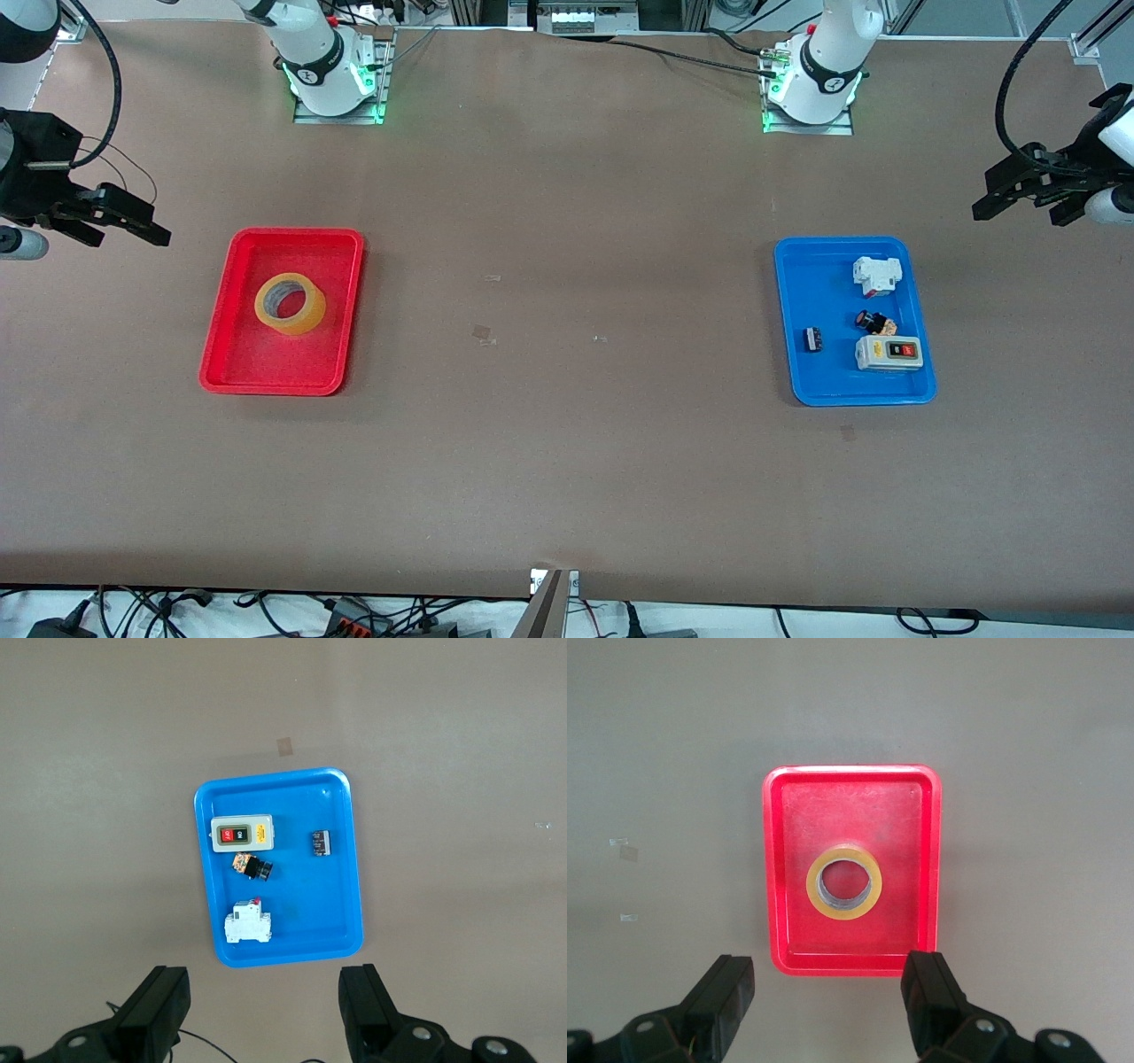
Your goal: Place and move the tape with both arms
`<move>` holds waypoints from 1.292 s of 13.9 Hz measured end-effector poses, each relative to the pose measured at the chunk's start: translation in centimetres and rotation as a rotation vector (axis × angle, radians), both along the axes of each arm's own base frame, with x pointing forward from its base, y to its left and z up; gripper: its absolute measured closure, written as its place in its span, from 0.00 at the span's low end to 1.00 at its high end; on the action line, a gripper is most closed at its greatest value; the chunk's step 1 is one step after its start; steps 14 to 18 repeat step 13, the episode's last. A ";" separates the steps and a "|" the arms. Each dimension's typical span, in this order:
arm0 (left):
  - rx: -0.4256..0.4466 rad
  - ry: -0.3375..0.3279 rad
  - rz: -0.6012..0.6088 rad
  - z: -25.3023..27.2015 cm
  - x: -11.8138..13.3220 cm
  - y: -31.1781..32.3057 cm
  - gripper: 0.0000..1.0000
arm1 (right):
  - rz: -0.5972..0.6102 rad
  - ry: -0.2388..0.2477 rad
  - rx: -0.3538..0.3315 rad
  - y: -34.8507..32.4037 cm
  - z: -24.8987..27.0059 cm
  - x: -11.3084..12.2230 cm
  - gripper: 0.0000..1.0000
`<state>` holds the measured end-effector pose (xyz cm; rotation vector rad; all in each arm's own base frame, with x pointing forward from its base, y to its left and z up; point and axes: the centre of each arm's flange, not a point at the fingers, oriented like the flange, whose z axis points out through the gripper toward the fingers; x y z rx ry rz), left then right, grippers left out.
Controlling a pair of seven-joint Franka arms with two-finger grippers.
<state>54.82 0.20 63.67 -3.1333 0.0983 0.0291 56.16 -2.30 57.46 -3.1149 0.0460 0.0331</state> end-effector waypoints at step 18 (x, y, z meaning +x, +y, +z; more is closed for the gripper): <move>0.000 0.004 0.000 -0.2 0.1 0.0 0.00 | 0.004 0.033 0.001 0.1 0.8 -1.1 0.00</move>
